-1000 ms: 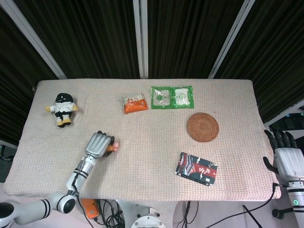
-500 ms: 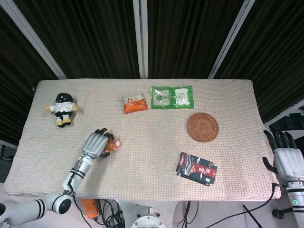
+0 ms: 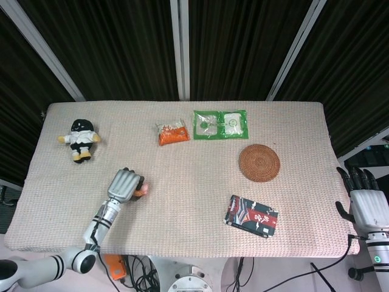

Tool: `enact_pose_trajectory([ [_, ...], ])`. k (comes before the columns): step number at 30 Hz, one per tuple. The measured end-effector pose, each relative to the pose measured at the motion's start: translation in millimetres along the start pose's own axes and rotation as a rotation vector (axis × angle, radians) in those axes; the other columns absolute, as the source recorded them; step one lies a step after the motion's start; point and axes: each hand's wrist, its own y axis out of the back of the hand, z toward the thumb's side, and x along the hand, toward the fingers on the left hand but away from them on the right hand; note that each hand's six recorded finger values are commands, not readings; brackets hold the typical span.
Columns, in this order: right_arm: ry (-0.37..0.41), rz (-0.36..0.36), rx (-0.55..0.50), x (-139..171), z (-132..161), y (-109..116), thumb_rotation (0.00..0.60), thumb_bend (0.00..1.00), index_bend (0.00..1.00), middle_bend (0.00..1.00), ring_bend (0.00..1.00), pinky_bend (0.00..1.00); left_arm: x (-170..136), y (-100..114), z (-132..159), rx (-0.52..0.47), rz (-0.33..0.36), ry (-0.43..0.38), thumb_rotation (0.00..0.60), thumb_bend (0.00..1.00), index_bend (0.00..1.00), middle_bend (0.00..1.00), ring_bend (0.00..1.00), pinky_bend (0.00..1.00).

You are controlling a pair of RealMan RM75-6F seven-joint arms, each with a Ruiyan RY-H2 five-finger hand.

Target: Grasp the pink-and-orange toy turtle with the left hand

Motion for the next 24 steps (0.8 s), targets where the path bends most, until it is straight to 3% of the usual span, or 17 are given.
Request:
enact_pose_trajectory([
  [3,0.001,0.0,0.0,0,0,0,0.6,0.28,0.0,0.0,0.0,0.0,0,2,1,-0.02,0.015,-0.001,0.6,0.27,0.78,0.8,0.54,0.47],
  [5,0.002,0.001,0.001,0,0,0,0.6,0.28,0.0,0.0,0.0,0.0,-1,0,2,-0.037,0.009,-0.006,0.6,0.21,0.64,0.65,0.41,0.41],
  [7,0.002,0.0,0.001,0,0,0,0.6,0.28,0.0,0.0,0.0,0.0,-2,-2,2,-0.039,-0.013,-0.013,0.6,0.15,0.38,0.41,0.23,0.28],
  [9,0.002,-0.001,0.002,1,0,0,0.6,0.28,0.0,0.0,0.0,0.0,-4,-6,1,-0.04,-0.051,-0.023,0.6,0.12,0.2,0.22,0.08,0.17],
  [12,0.001,-0.004,0.002,1,0,1,0.6,0.28,0.0,0.0,0.0,0.0,-7,-5,1,-0.045,-0.093,-0.036,0.6,0.09,0.09,0.03,0.0,0.09],
  [24,0.013,-0.003,-0.004,-1,10,0,0.6,0.28,0.0,0.0,0.0,0.0,-28,32,-23,-0.055,0.001,-0.004,0.6,0.06,0.07,0.0,0.0,0.04],
])
